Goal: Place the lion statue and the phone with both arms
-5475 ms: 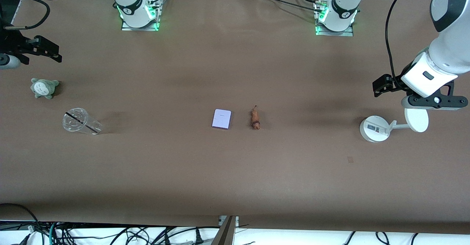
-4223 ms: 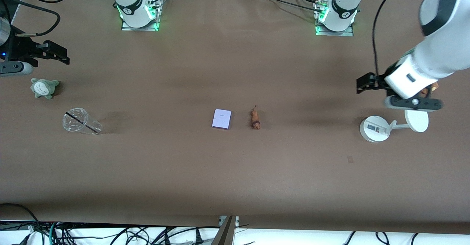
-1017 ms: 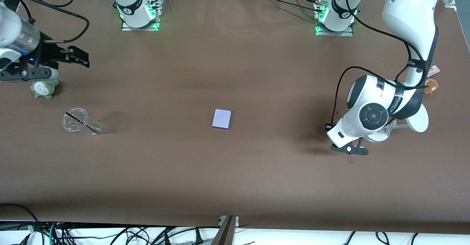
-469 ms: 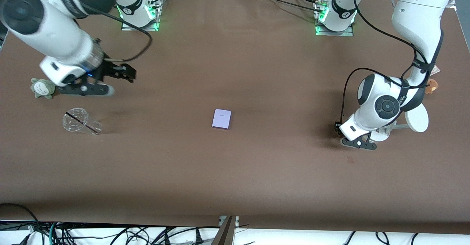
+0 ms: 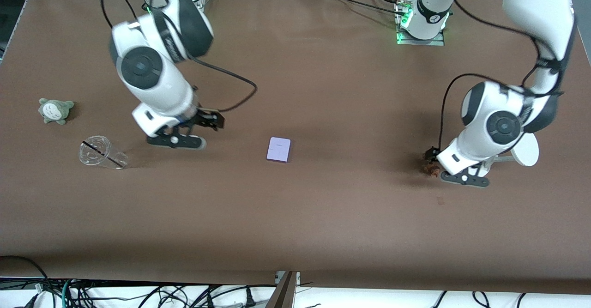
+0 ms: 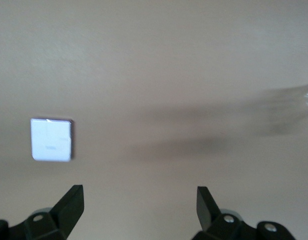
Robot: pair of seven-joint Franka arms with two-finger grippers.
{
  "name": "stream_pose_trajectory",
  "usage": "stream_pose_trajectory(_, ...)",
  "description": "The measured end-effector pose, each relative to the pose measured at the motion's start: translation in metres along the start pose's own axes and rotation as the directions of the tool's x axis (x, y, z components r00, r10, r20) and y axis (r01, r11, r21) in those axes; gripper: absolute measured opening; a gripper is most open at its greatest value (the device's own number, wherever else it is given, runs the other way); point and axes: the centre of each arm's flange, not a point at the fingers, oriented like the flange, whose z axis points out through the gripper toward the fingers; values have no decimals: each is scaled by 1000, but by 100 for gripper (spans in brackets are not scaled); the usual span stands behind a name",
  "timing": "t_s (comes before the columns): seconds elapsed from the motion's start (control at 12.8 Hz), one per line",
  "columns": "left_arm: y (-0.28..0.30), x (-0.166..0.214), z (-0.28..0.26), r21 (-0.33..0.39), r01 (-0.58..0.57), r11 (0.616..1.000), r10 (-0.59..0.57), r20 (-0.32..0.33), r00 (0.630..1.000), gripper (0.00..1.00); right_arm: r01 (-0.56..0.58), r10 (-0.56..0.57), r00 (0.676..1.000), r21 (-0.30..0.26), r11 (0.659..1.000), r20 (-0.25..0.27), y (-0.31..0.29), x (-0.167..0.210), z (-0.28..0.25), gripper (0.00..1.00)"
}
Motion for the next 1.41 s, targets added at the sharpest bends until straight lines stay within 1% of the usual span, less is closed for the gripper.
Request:
stream_pose_trajectory(0.16,2,-1,-78,-7,18,1000,-18,-9,1000,100,-35,35,999,8,999,-18,-32,8,31,100)
stream_pose_trajectory(0.31,-6,-11,-144,-10,44,999,-44,11,999,100,-39,39,999,20,999,-37,-58,12,65,100)
stream_pose_trajectory(0.39,-10,-16,-175,-25,58,998,-57,23,998,100,-33,35,998,26,999,-46,-67,13,82,100)
stream_pose_trajectory(0.47,-12,-22,-200,-58,70,996,-68,28,997,100,-26,28,998,33,999,-56,-76,14,98,100)
stream_pose_trajectory(0.55,-17,-26,-218,-76,81,994,-80,26,996,100,-18,20,998,40,999,-66,-83,15,112,100)
stream_pose_trajectory(0.7,-28,-38,-237,-92,101,991,-100,18,995,100,2,3,996,61,998,-89,-99,14,137,100)
stream_pose_trajectory(0.78,-35,-44,-241,-89,118,989,-118,7,993,100,16,-9,995,71,997,-99,-109,10,149,100)
stream_pose_trajectory(0.86,-46,-50,-243,-81,143,986,-146,-26,989,100,29,-21,994,80,996,-105,-118,7,162,100)
stream_pose_trajectory(0.94,-61,-58,-240,-76,174,982,-179,-73,981,100,41,-31,993,91,995,-110,-126,3,175,100)
stream_pose_trajectory(1.02,-77,-67,-234,-77,198,977,-205,-95,974,100,51,-40,993,100,994,-112,-133,0,187,100)
stream_pose_trajectory(1.17,-91,-86,-227,-83,227,970,-233,-78,969,100,72,-60,992,104,992,-111,-148,-8,203,100)
stream_pose_trajectory(1.41,-89,-91,-230,-83,225,971,-231,-80,970,100,99,-88,990,100,990,-106,-168,-19,219,100)
